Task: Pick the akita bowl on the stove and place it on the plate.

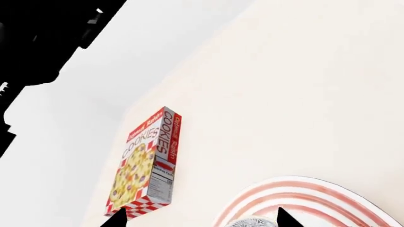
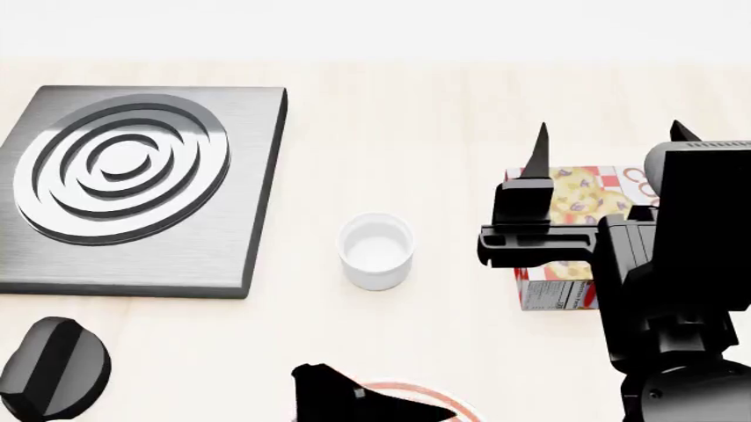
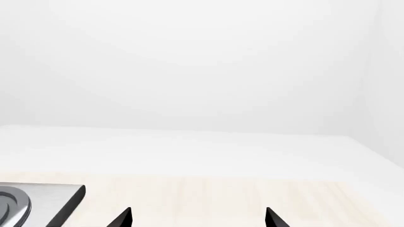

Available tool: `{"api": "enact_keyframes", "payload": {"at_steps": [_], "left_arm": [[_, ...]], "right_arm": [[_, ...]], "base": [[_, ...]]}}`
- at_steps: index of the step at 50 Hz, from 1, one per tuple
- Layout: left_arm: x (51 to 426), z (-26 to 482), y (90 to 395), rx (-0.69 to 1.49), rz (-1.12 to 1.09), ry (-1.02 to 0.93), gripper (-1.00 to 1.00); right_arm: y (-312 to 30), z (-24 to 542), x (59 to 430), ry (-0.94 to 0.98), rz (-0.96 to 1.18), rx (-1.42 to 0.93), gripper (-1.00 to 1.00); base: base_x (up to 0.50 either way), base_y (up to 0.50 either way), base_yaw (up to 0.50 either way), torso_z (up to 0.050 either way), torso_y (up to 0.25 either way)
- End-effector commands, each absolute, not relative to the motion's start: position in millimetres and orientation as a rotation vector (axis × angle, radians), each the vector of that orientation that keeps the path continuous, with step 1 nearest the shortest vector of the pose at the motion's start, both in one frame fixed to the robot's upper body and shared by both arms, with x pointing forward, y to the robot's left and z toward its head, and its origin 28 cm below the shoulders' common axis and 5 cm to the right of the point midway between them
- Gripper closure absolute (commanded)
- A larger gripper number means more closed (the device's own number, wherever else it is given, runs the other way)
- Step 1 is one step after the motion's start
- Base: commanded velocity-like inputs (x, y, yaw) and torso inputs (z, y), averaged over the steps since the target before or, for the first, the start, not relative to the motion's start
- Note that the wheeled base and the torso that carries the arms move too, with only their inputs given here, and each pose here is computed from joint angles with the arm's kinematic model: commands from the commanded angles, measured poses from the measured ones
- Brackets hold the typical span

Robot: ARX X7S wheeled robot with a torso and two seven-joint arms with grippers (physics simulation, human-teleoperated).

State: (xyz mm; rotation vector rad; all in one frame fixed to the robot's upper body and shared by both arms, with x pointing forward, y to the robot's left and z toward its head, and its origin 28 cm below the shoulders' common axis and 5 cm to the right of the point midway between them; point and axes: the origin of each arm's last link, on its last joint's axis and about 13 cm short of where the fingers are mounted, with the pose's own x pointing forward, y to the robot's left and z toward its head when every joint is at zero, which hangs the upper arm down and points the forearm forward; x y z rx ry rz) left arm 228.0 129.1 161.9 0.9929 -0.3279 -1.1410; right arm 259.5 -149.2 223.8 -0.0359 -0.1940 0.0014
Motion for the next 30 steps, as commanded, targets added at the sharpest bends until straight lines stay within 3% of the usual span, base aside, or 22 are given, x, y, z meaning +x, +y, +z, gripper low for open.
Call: {"api": "enact_keyframes", "payload": {"at_steps": [1, 30], "left_arm": [[225.1, 176.3, 121.2, 0.854, -1.136, -0.368, -1.0], [239.1, 209.8, 128.2, 0.528, -0.967, -0.381, -1.0]], "right_arm": [[-150.5, 224.2, 260.0, -0.203, -0.009, -0.026, -1.0], [-150.6, 225.1, 259.5, -0.202, -0.006, -0.027, -1.0]], "base": [[0.0, 0.0, 0.0, 0.0, 0.0], [0.0, 0.0, 0.0, 0.0, 0.0]]}}
